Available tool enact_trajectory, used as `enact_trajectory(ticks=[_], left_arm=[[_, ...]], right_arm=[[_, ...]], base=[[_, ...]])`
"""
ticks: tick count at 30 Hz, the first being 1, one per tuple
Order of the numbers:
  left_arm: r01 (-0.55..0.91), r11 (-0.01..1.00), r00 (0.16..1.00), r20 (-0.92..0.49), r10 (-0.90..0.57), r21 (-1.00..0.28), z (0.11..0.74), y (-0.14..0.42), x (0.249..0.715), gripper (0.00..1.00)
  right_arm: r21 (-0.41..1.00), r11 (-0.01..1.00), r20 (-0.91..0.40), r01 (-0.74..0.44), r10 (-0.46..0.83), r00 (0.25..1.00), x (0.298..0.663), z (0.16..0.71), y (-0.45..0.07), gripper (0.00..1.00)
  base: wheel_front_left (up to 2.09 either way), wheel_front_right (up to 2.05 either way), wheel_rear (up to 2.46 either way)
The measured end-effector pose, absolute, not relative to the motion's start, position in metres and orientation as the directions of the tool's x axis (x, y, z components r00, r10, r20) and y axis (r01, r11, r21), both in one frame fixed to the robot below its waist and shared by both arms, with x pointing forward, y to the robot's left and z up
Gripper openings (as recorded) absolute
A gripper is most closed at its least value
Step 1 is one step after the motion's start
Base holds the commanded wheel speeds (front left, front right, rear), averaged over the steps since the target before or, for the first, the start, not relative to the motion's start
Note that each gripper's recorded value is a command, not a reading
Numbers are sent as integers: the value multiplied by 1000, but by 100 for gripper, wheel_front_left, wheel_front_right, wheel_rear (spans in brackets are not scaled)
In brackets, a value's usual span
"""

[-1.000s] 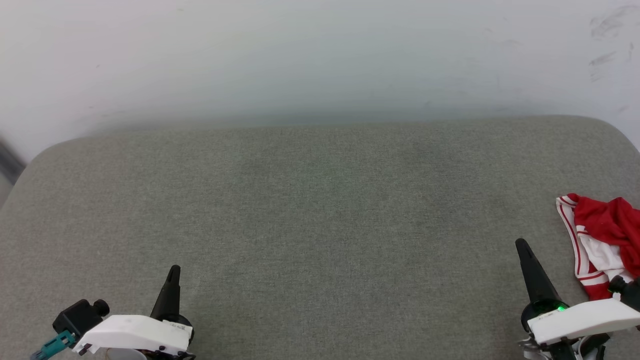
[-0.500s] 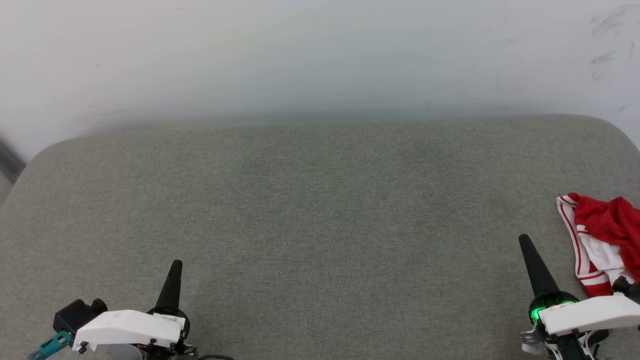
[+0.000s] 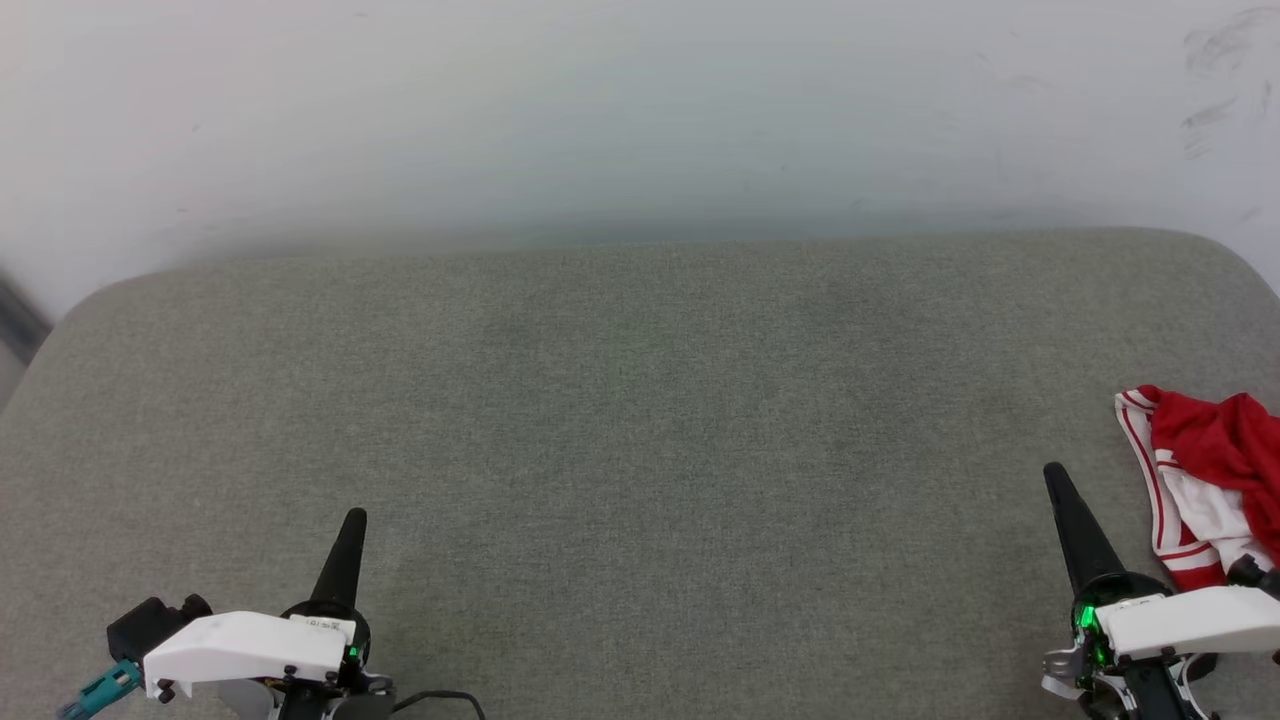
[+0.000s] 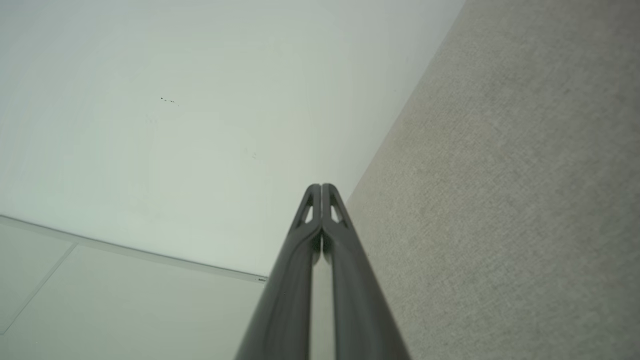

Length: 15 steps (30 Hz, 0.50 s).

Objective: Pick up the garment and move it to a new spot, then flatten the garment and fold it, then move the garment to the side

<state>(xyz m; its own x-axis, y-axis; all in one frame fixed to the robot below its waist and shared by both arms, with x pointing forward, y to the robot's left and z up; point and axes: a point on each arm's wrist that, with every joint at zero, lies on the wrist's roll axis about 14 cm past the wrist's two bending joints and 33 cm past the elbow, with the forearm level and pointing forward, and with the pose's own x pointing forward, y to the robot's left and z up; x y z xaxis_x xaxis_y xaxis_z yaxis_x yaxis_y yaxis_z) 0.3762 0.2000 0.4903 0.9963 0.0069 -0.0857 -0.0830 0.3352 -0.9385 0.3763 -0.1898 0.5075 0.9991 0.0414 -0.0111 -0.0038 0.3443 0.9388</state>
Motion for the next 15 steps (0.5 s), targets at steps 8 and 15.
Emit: enact_trajectory(ticks=[8,15], left_arm=[[-70,269,997,-71,3,-960,494,200,379,0],[-62,206,998,-63,2,-977,495,200,380,0]], right_arm=[[961,278,-12,2,34,999,378,506,-192,0],[977,214,-12,6,25,1000,380,506,-194,0]], base=[[0,0,0],[0,0,0]])
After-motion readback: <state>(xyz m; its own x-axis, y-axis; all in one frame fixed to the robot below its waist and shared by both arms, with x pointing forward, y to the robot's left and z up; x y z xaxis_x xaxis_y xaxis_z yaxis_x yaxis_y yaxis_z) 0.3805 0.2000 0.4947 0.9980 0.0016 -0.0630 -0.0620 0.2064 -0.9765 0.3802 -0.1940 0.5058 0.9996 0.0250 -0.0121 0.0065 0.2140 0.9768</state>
